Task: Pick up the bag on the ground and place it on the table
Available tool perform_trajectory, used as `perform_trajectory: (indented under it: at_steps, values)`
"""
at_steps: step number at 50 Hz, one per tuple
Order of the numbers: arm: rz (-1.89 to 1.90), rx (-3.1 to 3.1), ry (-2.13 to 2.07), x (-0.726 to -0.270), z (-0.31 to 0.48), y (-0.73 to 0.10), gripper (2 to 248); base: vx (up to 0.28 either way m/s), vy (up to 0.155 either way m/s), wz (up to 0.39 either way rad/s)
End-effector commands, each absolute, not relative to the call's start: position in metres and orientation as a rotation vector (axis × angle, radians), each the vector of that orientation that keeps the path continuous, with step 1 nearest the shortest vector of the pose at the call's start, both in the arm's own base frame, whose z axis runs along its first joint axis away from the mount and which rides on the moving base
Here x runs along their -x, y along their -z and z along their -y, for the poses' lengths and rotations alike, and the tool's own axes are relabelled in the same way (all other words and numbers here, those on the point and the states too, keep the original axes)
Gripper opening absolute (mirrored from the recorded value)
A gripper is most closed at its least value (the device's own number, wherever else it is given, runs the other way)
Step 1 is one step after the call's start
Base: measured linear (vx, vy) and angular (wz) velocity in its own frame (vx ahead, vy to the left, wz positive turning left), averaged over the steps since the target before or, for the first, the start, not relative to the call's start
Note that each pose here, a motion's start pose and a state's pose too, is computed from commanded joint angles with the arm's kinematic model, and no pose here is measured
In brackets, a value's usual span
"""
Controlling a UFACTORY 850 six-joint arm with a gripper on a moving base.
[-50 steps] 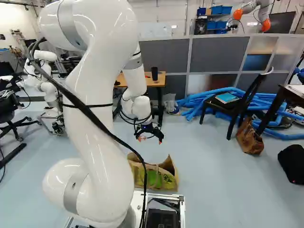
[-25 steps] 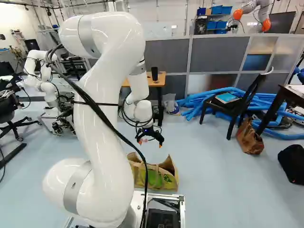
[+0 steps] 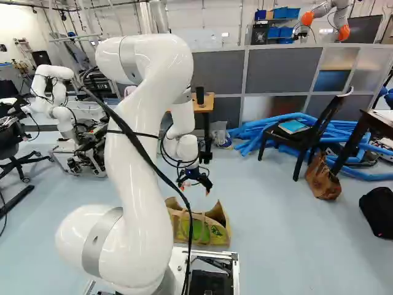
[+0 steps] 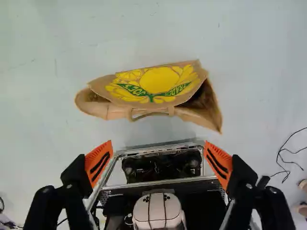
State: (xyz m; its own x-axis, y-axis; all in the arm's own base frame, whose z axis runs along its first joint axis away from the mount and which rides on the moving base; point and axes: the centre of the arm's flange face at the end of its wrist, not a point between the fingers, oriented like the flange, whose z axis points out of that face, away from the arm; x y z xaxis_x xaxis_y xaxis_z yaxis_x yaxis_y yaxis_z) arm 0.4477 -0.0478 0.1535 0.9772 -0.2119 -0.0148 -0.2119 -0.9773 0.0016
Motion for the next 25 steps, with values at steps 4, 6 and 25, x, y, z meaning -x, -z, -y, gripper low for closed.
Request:
perform_trajectory:
  at_steps: [4, 6, 25]
  values:
    - [0.399, -3.116, 0.035, -0.449, 0.048, -0.147, 247, 0.000, 0.000, 0.000]
    - [0.431, -3.111, 0.040, -0.450, 0.048, -0.144, 247, 0.000, 0.000, 0.000]
    - [0.736, -3.045, 0.089, -0.457, 0.049, -0.115, 247, 0.000, 0.000, 0.000]
